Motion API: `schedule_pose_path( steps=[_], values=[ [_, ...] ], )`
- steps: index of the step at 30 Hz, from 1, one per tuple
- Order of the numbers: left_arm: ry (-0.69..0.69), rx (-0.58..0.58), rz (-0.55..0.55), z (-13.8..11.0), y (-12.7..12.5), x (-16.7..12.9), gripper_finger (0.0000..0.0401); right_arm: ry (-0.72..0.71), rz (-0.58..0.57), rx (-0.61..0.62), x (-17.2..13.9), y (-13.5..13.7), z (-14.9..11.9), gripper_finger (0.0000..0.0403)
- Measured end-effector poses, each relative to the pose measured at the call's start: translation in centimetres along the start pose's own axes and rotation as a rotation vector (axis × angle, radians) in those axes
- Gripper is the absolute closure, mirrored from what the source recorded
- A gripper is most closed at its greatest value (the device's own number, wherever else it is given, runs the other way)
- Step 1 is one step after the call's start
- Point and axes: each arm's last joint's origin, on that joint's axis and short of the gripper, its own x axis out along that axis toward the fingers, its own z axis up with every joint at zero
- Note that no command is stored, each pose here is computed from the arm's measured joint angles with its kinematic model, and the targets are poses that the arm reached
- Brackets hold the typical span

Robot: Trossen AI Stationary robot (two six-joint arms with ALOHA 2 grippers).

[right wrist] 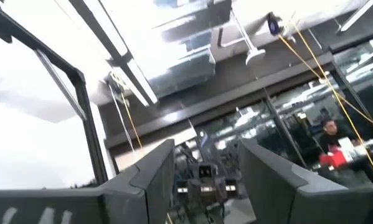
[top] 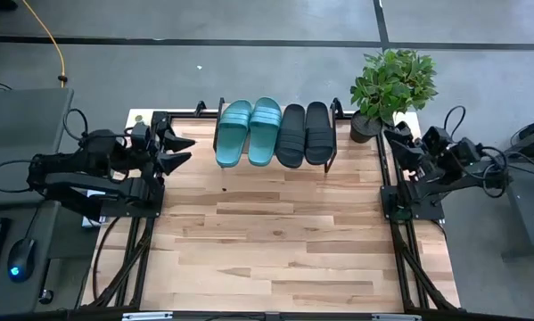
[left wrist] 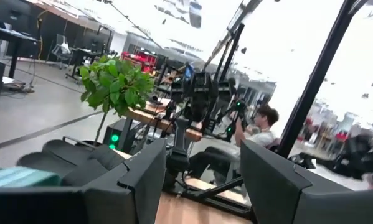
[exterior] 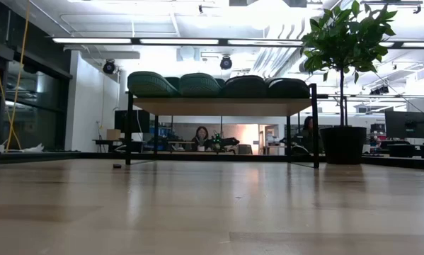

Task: Pick and place slides into the shelf
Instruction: Return to Home Position

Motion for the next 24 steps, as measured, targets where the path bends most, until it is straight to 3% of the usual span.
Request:
schedule_pose_path(
  steps=[6, 24],
  values=[
    [-0.054, -0.042, -0.009, -2.7, 1.0, -0.7, 0.0213, -0.096, 0.024, 0.038, -2.0, -1.0, -2.0, 0.0233],
    [-0.109, -0.167, -0.005, -9.9, 3.6, -2.0, 0.0213, -0.186, 0.028, 0.13, -5.8, -3.5, -7.5, 0.0233]
  ],
)
